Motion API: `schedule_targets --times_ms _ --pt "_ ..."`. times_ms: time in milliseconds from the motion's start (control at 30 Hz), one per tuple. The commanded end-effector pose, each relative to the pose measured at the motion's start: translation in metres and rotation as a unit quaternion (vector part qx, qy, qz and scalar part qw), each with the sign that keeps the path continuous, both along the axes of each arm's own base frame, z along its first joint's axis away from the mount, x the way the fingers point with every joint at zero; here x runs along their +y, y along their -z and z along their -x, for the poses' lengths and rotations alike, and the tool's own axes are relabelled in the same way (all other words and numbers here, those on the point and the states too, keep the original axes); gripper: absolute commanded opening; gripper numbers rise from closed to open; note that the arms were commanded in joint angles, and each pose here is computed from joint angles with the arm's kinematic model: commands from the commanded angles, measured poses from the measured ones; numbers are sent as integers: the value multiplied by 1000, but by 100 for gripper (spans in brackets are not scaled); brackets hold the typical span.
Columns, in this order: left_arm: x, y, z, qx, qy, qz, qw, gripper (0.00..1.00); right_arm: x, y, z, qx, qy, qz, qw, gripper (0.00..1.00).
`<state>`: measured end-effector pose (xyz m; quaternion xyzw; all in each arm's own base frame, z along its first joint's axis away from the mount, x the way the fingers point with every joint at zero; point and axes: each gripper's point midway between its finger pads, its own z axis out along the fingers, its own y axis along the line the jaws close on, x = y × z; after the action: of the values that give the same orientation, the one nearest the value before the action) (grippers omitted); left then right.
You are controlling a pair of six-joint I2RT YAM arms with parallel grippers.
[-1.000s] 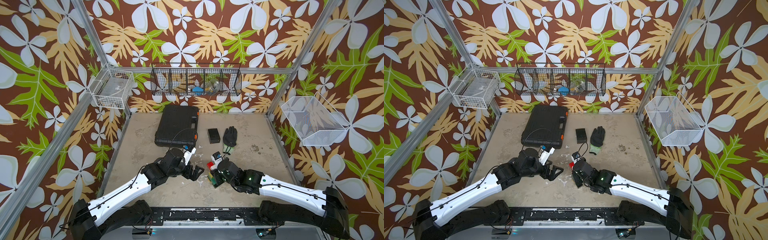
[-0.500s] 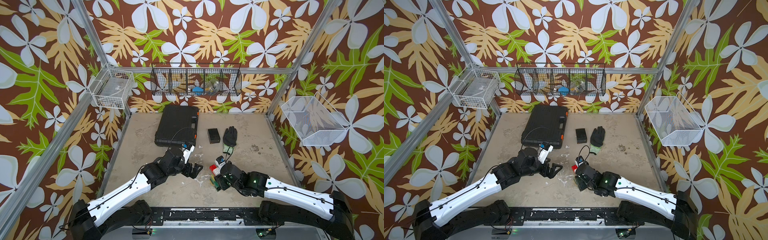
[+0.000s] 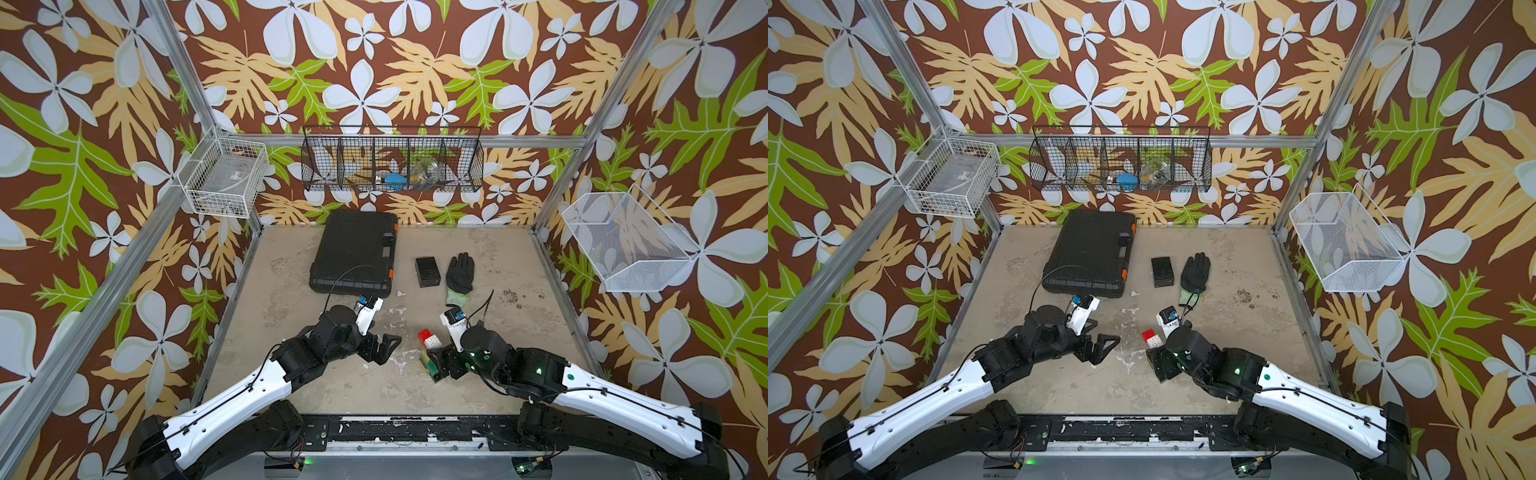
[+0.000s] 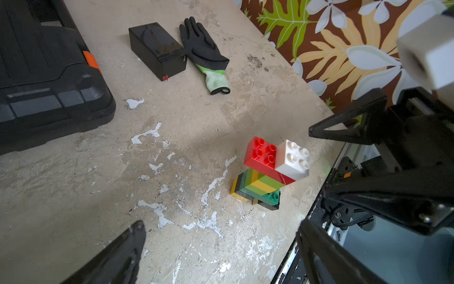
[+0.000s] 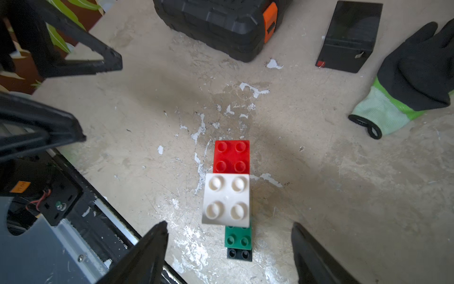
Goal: Assemble a giraffe with lego
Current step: Assemble the lego brick with the lego brick.
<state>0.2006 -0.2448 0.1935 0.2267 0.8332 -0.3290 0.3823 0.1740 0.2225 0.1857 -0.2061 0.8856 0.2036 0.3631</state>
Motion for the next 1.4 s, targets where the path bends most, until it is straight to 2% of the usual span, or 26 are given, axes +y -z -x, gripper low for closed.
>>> schedule_targets --times_ms 0,100,300,500,733,867,967,1233,1367 --pt "-8 -13 2 -27 17 42 999 100 -7 -11 -2 11 38 -20 999 83" --pt "-17 -10 12 -37 15 57 998 100 -14 -18 -4 22 56 -25 998 86" --pt "-46 2 37 -64 13 68 996 100 -29 -39 -14 60 88 -93 990 89" --pt "-50 18 42 -78 -5 80 994 100 -35 -57 -17 73 101 -104 987 89" --pt "-50 34 37 -103 -11 76 992 100 -38 -58 -9 97 108 -117 982 89" --pt "-47 37 36 -98 -21 85 991 100 -38 -44 -3 116 89 -76 986 88" --pt "-40 48 39 -84 -24 80 993 99 -26 -38 -2 122 57 -67 989 87" --pt "-22 64 43 -72 -36 62 995 99 -13 -3 -7 114 18 26 993 86" --pt "-16 70 46 -65 -37 63 995 99 0 5 -9 111 -3 44 993 85"
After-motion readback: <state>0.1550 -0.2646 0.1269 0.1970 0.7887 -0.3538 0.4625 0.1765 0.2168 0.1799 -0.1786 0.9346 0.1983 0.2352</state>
